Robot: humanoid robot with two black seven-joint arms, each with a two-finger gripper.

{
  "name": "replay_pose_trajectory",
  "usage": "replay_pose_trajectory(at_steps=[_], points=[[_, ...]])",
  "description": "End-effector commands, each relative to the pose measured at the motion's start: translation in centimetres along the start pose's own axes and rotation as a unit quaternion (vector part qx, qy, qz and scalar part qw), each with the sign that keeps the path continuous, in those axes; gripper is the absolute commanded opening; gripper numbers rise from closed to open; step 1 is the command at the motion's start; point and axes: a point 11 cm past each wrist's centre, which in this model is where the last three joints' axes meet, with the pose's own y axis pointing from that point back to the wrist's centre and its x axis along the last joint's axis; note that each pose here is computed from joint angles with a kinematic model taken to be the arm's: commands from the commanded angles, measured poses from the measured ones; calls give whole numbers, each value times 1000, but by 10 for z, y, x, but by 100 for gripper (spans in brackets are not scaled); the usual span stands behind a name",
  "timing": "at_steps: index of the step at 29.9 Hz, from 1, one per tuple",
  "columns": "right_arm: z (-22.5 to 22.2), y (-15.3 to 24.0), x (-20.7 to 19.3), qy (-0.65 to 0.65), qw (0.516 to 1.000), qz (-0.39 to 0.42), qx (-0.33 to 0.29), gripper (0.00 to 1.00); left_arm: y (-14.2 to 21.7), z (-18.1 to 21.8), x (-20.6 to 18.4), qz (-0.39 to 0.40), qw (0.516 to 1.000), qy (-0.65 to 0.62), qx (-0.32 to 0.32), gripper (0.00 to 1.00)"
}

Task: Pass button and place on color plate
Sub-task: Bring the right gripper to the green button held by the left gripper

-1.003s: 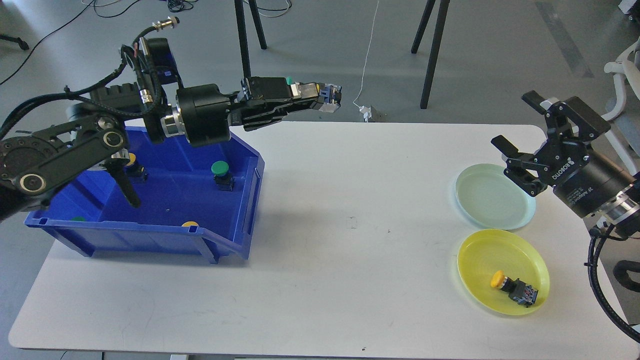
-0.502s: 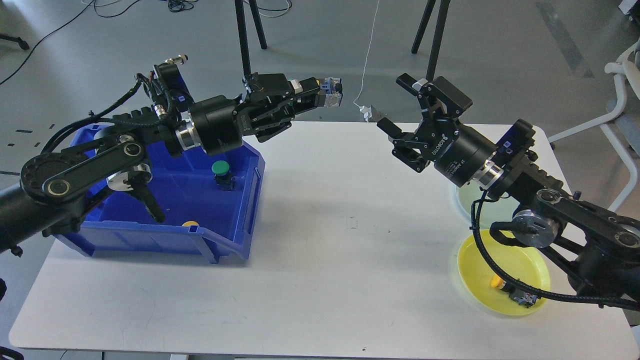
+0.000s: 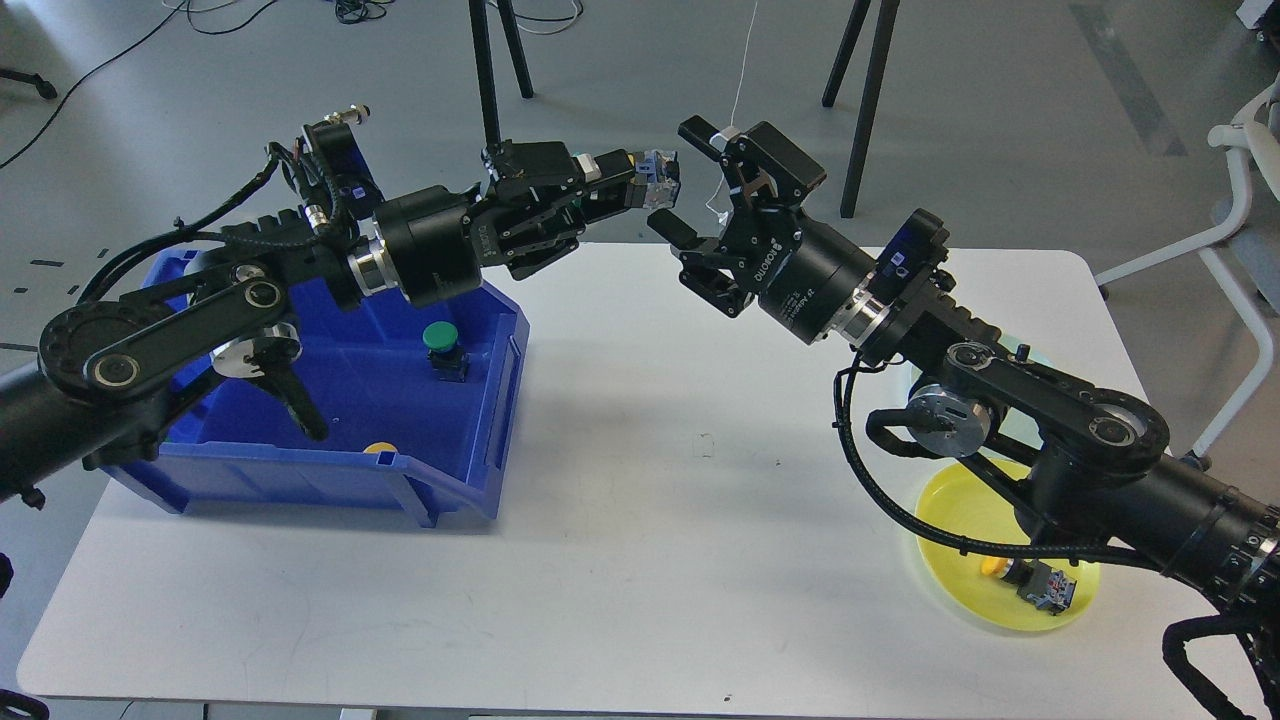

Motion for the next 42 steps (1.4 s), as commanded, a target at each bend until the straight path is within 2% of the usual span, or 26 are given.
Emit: replay_pose_trajectory(at_steps=[1,3,8,17,19,24,28,32,34,38,42], points=[[-1,-4,-2,0,1000,-3,2,93,-1,-2,0,1,1000,2,1,9],[-1,-4,-2,-1,1000,-2,3,91,-1,-2,1,2,1000,1,1,9],[-1,-4,-2,0,1000,-3,3,77,-1,-1,1,3,1000,1,1,9],[5,-3,-5,1,1000,-9,-8,61,-1,-1,1,3,1000,1,1,9],[10,-2,-8,0,1000,-14,-15,53,0,-2,3,5,1000,0,2,9],[9,-3,-7,4,1000,-13,-17,15,1,-4,5,9,1000,0,5,9],[8,-3,-2,9,1000,-6,-18,8,1,-4,5,9,1000,0,5,10],[7,-3,-1,10,1000,-7,-18,6,2,-4,6,10,1000,0,6,11],[7,-3,-1,10,1000,-6,-19,6,1,-4,5,9,1000,0,5,19],[7,-2,2,14,1000,1,-21,5,1,-3,6,12,1000,3,2,73],[6,1,6,16,1000,7,-22,3,2,-3,7,17,1000,11,-3,83]])
